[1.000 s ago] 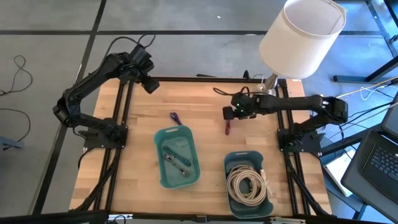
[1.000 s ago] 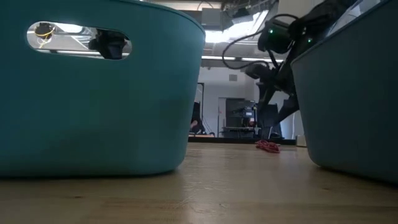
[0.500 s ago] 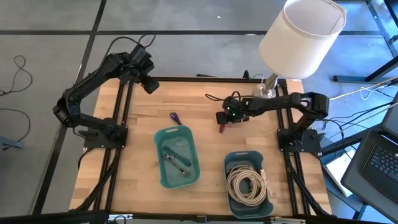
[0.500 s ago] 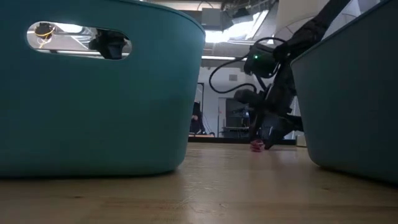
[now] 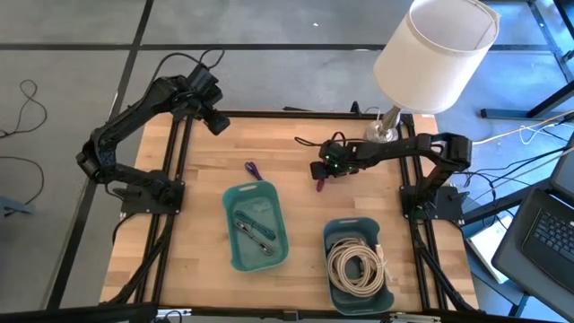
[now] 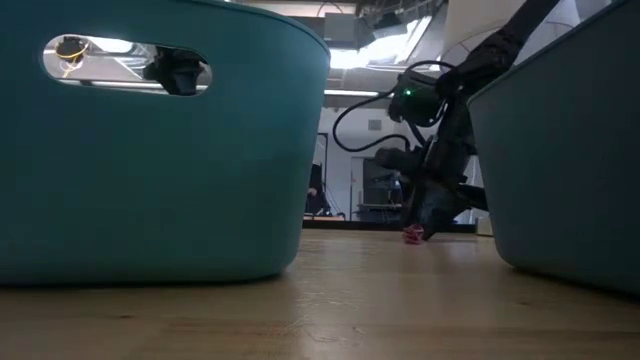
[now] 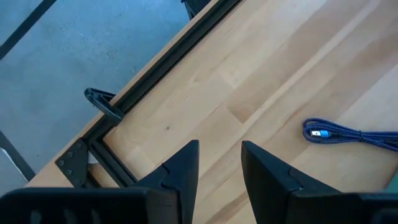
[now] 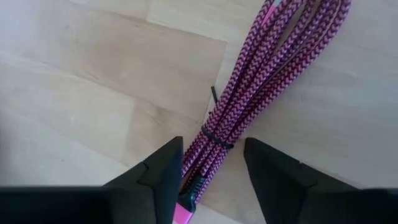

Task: Pick and place USB-C Cables
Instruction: Put the black and pink USB cable into the green bin

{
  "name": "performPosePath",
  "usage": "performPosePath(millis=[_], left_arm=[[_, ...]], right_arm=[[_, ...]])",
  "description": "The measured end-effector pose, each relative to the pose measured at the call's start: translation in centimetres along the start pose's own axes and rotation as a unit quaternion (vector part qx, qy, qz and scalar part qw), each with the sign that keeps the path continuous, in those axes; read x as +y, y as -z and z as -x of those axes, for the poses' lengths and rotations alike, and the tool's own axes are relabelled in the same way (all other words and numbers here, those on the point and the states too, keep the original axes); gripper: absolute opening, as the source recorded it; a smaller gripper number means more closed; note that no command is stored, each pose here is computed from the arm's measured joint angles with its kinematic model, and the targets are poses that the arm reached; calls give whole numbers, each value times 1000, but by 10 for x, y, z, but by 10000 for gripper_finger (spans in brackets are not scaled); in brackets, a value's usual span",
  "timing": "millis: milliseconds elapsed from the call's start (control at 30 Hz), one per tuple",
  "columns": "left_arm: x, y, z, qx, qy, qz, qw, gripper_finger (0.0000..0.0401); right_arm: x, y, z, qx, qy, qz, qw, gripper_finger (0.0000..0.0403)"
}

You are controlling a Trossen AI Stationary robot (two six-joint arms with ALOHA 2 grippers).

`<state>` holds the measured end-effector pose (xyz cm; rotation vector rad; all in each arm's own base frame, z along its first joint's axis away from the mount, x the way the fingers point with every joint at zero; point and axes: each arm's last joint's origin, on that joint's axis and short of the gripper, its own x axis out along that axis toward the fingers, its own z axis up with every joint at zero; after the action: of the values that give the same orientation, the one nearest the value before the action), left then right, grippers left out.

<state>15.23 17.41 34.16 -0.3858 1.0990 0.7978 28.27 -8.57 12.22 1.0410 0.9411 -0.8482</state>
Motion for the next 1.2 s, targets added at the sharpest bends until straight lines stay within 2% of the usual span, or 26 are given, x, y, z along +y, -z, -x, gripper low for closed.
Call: performPosePath(millis=[433,667,767,900,1000,1200], left_arm=[[0,0,0,0,1,1,1000,111],[0,0,0,0,1,1,1000,109],[0,-1,1,-8,2,-6,1000,108],[-3,-2,16,-73,36,-15,997,107],[-4,-2,34,-145,83,-14,986,110],[-9,-3,71,-277,202,9,939,116]], right_arm=[[-2,0,-2,-18,21,-27,999,112],[-4,-1,-1,-26,32,-8,999,18],[-3,-1,-1,-29,32,-2,999,12],[-1,4,6,-31,35,21,999,6],[3,9,22,-32,59,40,997,5],[42,8,103,-117,21,101,988,4]])
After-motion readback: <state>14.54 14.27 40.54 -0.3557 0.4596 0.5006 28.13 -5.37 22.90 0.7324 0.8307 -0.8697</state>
